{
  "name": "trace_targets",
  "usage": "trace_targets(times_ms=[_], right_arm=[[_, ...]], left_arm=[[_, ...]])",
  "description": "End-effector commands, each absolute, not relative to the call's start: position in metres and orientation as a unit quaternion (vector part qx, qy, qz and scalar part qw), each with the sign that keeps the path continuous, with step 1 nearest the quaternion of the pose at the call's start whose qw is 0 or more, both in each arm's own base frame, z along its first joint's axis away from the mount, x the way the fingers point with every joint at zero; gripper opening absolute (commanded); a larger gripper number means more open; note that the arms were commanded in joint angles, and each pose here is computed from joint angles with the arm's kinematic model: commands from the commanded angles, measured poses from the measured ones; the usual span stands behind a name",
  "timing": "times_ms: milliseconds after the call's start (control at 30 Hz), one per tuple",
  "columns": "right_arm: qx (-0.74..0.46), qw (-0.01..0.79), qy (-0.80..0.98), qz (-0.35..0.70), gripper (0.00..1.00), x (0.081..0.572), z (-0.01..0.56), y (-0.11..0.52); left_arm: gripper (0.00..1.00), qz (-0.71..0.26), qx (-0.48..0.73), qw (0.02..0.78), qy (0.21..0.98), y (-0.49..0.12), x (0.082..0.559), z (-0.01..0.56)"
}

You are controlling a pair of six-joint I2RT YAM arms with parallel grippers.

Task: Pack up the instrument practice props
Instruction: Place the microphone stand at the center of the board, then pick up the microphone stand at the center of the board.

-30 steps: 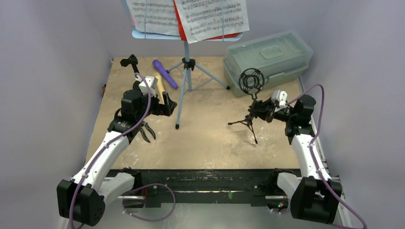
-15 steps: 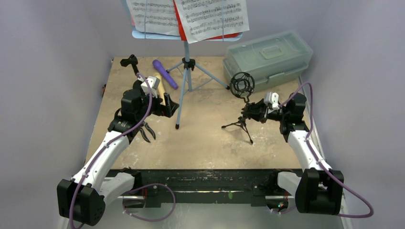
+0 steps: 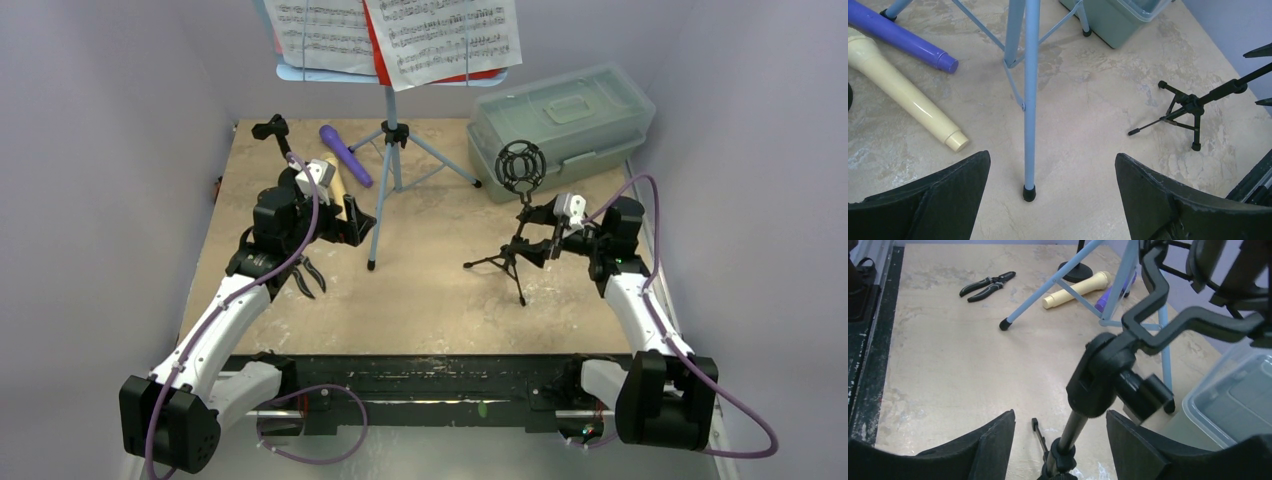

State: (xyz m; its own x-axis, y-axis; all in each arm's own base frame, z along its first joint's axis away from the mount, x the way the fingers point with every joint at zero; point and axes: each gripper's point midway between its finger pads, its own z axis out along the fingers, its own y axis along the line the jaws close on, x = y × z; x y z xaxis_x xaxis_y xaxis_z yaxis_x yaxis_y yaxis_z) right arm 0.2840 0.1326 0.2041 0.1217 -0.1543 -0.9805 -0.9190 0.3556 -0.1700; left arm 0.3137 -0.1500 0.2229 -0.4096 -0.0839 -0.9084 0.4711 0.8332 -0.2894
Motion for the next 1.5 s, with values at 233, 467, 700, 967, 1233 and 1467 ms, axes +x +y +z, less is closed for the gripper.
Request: trace_targets(times_ms=[233, 467, 700, 967, 1233, 1467], right_arm=[[-0.443, 0.586, 0.609, 0.299, 0.84, 0.280, 0.201, 0.094], [-0.462, 0.557, 0.617, 0.310, 0.87, 0.271, 0.183, 0.092], [-0.470, 0.534, 0.625, 0.322, 0.84, 0.270, 0.166, 0.091], [-0.469, 0.531, 0.631, 0.317, 0.81, 0.272, 0.163, 0.089], [-0.459, 0.517, 0.655, 0.306, 0.83, 0.277, 0.174, 0.082], [-0.448, 0.503, 0.687, 0.273, 0.83, 0.278, 0.186, 0.066]], left_arm=[[0.95, -0.266, 0.138, 0.561, 0.772, -0.151, 0.315, 0.245], [0.95, -0.268, 0.139, 0.562, 0.770, -0.151, 0.314, 0.247], [0.95, -0.270, 0.142, 0.563, 0.768, -0.152, 0.314, 0.248], [0.95, -0.282, 0.152, 0.560, 0.764, -0.157, 0.311, 0.248], [0.95, -0.368, 0.231, 0.558, 0.707, -0.189, 0.286, 0.264], [0.96, -0.389, 0.321, 0.552, 0.664, -0.229, 0.247, 0.258]])
